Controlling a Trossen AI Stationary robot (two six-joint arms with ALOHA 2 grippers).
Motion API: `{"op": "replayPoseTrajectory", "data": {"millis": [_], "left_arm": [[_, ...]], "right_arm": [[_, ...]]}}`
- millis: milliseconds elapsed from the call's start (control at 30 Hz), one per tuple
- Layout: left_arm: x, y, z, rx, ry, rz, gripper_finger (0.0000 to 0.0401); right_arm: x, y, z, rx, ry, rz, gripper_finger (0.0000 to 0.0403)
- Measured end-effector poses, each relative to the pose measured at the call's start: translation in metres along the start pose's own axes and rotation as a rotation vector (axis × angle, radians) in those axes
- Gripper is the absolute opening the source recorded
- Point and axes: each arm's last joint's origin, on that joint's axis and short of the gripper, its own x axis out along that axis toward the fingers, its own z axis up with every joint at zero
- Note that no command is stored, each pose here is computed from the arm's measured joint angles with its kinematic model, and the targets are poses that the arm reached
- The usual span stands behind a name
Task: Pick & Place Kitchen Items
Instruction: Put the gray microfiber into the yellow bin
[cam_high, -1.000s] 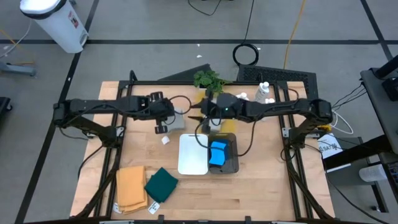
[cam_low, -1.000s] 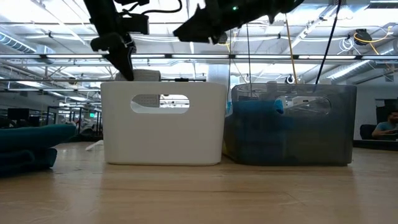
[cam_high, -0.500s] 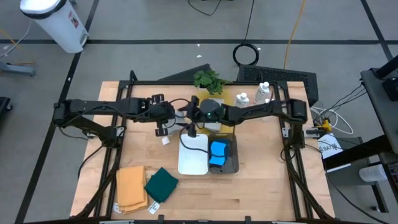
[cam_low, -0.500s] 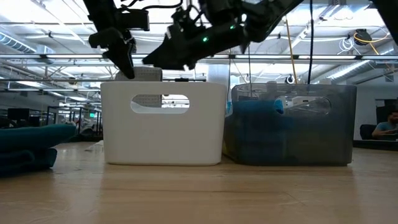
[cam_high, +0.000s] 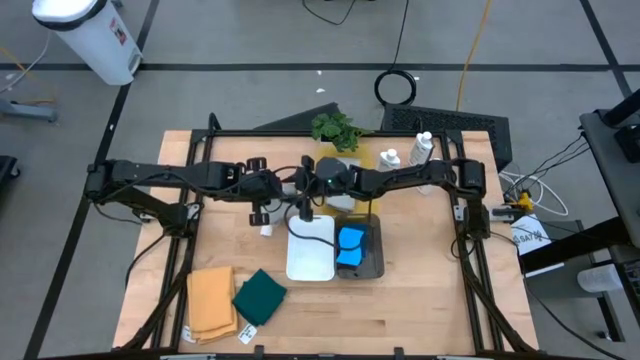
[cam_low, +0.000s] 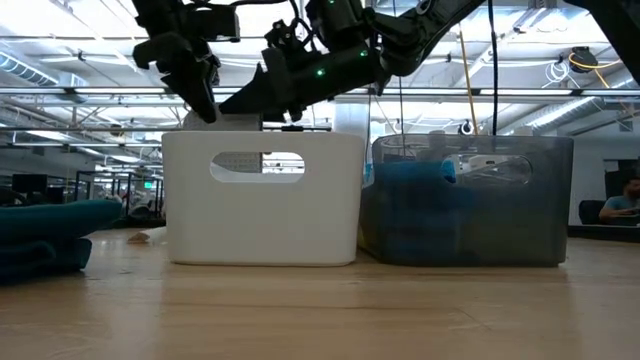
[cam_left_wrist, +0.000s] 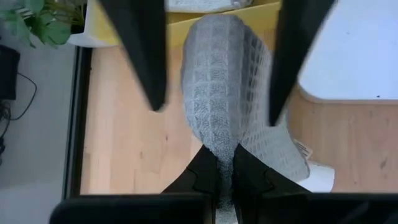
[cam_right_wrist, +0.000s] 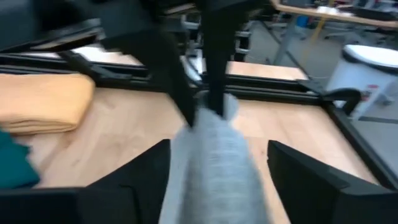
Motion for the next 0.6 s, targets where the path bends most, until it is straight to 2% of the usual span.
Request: {"op": "replayPoseTrajectory", "data": {"millis": [367, 500, 600], "left_arm": [[-0.0002, -0.0010, 0.0043, -0.009, -0.047, -0.040, 0.0022], [-0.0008, -0.0024, 0.0052, 0.012, -0.055, -0.030, 0.0040], [-0.0008, -0.0020, 0.0061, 0.008, -0.063, -0.022, 0.0061]], "right_arm": [[0.0000, 0.0023, -0.0023, -0.002, 0.025, 0.025, 0.0093], [-0.0003, 0.0017, -0.0033, -0.008, 0.036, 0.027, 0.0027], [-0.0016, 0.0014, -0.0034, -0.032, 0.051, 0.028, 0.0009]]}}
